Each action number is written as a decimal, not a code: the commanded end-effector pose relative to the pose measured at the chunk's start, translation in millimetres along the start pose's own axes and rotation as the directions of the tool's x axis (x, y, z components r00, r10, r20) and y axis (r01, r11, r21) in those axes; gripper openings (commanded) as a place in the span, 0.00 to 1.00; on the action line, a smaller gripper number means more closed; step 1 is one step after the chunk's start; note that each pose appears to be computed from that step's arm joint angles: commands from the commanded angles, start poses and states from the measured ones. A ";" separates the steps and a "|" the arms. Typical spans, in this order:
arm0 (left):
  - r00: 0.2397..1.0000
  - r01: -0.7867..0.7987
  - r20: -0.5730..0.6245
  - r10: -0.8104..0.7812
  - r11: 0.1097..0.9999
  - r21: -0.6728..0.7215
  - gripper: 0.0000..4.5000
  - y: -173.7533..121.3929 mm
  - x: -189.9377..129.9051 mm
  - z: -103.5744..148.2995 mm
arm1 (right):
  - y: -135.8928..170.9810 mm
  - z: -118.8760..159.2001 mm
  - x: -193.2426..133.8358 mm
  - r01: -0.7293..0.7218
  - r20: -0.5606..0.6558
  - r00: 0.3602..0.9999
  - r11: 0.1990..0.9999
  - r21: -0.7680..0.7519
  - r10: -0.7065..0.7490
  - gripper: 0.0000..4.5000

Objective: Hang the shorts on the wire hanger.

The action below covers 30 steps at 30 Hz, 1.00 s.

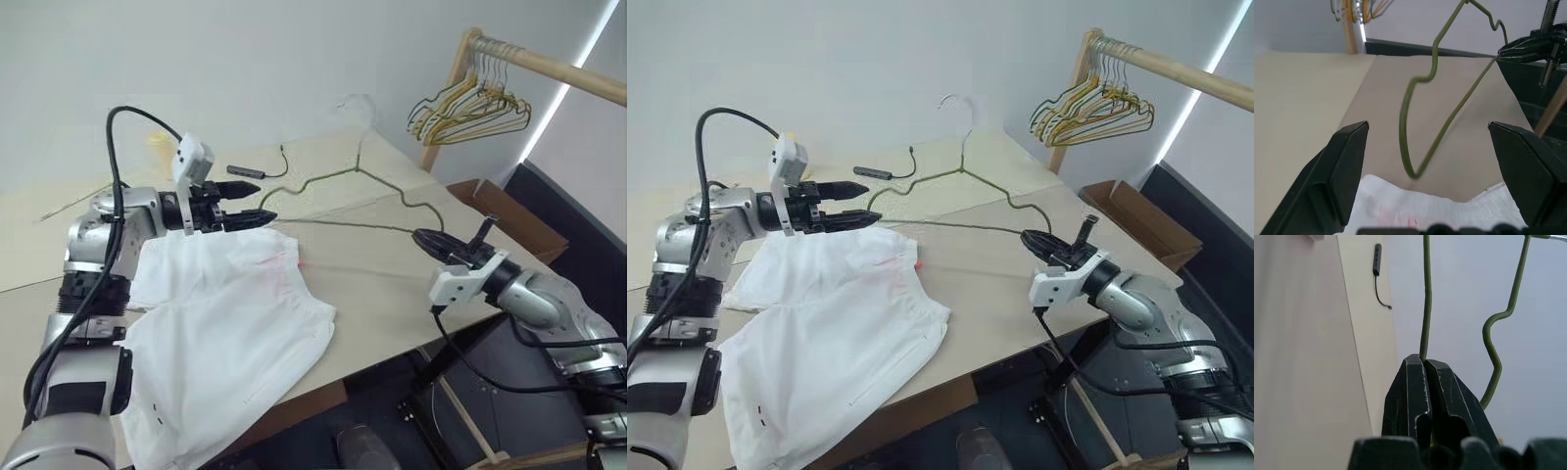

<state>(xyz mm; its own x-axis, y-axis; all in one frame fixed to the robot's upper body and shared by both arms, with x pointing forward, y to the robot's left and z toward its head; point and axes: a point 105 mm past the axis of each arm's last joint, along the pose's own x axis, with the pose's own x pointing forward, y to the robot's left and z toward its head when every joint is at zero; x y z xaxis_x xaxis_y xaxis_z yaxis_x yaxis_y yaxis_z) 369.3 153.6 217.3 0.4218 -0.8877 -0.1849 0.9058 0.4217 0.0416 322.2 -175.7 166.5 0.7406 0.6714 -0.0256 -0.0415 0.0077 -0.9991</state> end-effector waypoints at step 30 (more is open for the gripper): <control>0.927 0.251 -0.293 -0.235 0.968 0.020 0.01 -17.7 14.0 -32.0 | -25.1 19.8 12.7 0.068 0.185 0.982 0.991 -0.117 -0.046 0.00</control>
<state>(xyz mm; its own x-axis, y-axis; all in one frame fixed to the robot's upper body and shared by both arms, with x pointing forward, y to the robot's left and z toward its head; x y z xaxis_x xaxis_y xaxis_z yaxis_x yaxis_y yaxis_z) 355.5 140.5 168.0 0.1382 -0.8554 -0.4992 0.9837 0.1772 -0.0314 322.4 -158.1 177.1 0.6358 0.7719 -0.0019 0.0478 -0.0419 -0.9980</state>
